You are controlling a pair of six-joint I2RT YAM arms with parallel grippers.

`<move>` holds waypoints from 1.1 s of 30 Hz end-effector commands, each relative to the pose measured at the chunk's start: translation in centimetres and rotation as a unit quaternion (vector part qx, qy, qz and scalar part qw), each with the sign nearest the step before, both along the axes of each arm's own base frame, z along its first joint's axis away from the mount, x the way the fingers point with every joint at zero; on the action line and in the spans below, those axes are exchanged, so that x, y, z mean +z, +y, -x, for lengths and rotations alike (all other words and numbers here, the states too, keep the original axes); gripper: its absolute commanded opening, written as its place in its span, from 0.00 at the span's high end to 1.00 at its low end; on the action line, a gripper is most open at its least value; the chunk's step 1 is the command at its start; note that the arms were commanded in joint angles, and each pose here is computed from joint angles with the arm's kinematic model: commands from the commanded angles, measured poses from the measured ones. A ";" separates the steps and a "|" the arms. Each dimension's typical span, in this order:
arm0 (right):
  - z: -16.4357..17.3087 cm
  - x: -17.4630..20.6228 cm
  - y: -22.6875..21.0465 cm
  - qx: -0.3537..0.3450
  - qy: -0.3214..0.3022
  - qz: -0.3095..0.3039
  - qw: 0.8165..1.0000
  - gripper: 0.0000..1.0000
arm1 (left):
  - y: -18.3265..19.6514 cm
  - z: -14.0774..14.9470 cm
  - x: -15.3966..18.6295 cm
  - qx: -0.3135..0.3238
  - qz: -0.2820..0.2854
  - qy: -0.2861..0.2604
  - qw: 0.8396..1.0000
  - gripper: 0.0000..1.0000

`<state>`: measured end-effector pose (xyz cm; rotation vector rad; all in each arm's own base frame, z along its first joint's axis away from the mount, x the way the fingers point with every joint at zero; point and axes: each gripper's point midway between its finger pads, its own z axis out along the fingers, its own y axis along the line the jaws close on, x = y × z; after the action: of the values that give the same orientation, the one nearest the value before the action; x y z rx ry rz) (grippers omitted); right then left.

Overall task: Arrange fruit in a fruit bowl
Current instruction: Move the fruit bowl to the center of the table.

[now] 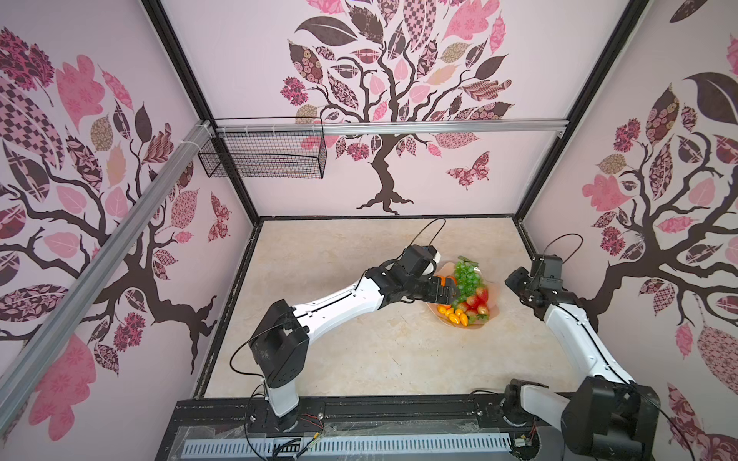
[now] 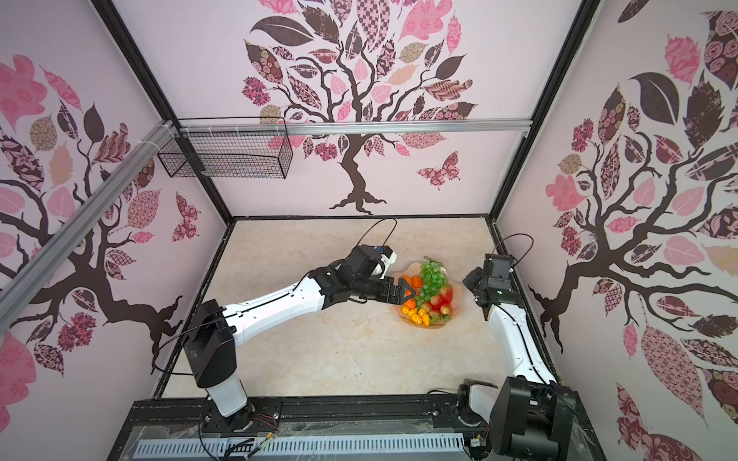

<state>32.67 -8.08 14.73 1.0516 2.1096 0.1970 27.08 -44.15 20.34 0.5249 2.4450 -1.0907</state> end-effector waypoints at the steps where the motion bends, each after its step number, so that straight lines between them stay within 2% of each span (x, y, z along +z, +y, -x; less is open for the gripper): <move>1: 0.0 -1.4 -0.7 -0.042 0.008 -0.045 0.998 0.65 | -1.6 0.2 2.2 -0.024 0.016 -0.021 0.999 0.02; 4: -0.1 -2.9 -1.2 -0.061 0.032 -0.050 0.996 0.65 | -2.4 0.3 1.9 -0.032 0.019 -0.014 0.999 0.02; 10: -0.9 -6.6 -0.7 -0.053 0.071 -0.076 0.993 0.65 | -3.1 0.5 1.8 -0.041 0.017 -0.011 0.999 0.02; 14: -1.5 -8.5 0.1 -0.024 0.092 -0.090 0.991 0.65 | -2.8 0.5 1.7 -0.038 0.014 -0.013 0.999 0.02; 18: -2.2 -10.3 2.3 0.033 0.117 -0.137 0.983 0.65 | -2.3 0.6 1.4 -0.032 0.011 -0.014 0.999 0.02; 21: -2.3 -11.1 3.8 0.060 0.121 -0.159 0.978 0.65 | -1.7 0.5 1.4 -0.024 0.008 -0.020 0.999 0.02; 26: -2.4 -11.1 6.2 0.097 0.123 -0.151 0.976 0.65 | 0.1 -0.2 1.4 0.000 0.008 -0.023 1.000 0.02; 33: -2.4 -11.3 10.4 0.143 0.126 -0.161 0.968 0.66 | 4.4 -2.0 1.7 0.048 0.016 -0.023 0.998 0.02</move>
<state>35.26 0.53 3.71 1.0184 2.4877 0.5390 28.14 -41.43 21.32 0.4694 2.4195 -1.0731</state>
